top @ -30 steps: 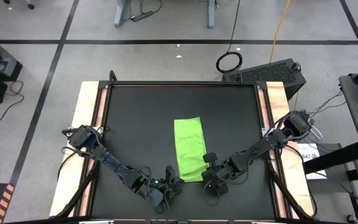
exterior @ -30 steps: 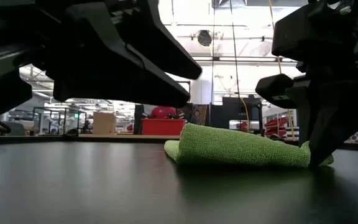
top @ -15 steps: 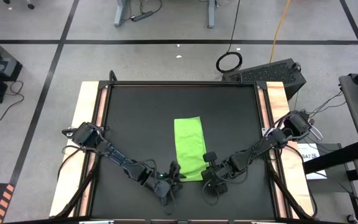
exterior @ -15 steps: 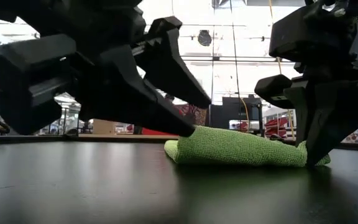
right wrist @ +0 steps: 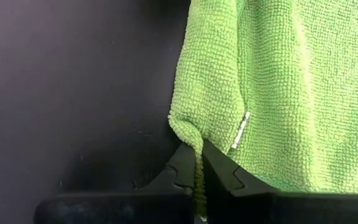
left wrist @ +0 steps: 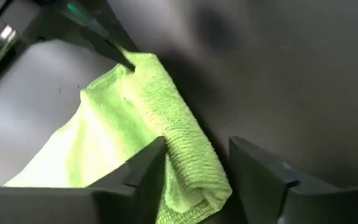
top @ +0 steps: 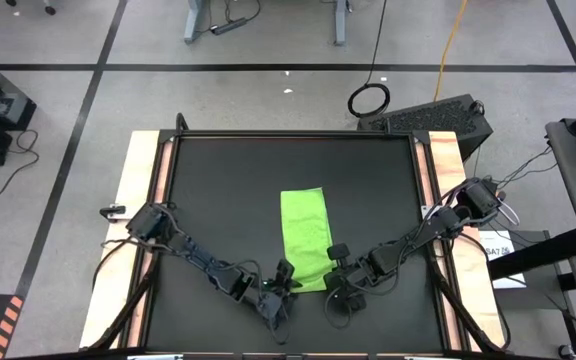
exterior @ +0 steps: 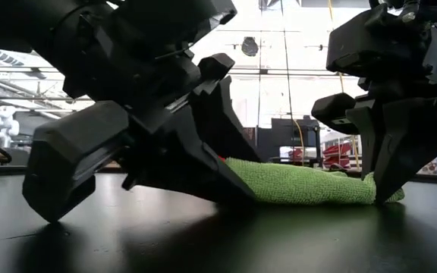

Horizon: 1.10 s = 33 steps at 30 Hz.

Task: Roll towel
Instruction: Roll the green microfiber towel

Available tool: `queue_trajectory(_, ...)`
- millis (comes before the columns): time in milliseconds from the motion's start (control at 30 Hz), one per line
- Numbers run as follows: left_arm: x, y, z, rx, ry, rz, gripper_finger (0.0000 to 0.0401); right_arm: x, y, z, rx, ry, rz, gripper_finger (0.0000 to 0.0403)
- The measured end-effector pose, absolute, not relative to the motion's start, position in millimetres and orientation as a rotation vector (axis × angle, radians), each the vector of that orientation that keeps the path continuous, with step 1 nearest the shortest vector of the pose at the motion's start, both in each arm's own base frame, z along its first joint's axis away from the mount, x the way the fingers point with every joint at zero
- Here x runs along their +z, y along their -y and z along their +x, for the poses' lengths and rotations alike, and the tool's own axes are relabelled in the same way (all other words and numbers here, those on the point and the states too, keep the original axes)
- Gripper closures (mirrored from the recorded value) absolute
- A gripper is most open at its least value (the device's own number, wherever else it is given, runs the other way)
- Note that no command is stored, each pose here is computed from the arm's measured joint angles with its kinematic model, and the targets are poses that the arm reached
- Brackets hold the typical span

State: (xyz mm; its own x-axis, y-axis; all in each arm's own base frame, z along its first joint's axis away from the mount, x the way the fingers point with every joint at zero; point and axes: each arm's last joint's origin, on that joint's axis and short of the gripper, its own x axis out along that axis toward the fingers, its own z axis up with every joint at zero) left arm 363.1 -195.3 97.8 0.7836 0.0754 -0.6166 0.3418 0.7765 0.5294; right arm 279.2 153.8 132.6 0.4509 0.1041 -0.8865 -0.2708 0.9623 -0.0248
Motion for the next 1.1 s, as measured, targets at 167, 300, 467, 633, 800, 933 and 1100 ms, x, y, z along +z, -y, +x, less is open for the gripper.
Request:
queue_trajectory(167,94.6,190.4,362.8,-0.151,-0.707,0.671,0.0308,132.6,-153.8,279.1,0.233,-1.081,-0.169,0.0402)
queue_trajectory(300,93.0,186.0,364.2,-0.167,-0.725,0.614,0.0365,132.6,-153.9,279.1,0.234,-1.081,-0.169,0.0402)
queue_trajectory(467,92.4,178.4,368.8,-0.146,-0.737,0.445,0.0391,132.4,-153.8,278.6,0.235,-1.087,-0.172,0.0395)
queue_trajectory(633,95.2,170.6,373.0,-0.147,-0.753,0.249,0.0391,135.3,-156.5,272.7,0.227,-1.094,-0.227,0.0342)
queue_trajectory(800,98.1,162.5,378.7,-0.217,-0.769,0.069,0.0392,153.7,-160.6,262.0,0.194,-1.037,-0.295,0.0251)
queue_trajectory(933,98.3,156.1,381.7,-0.232,-0.784,-0.012,0.0393,169.3,-166.4,253.0,0.174,-0.971,-0.329,0.0195)
queue_trajectory(1100,99.2,149.3,385.6,-0.259,-0.793,-0.133,0.0393,171.0,-183.9,238.8,0.19,-0.922,-0.419,0.0182)
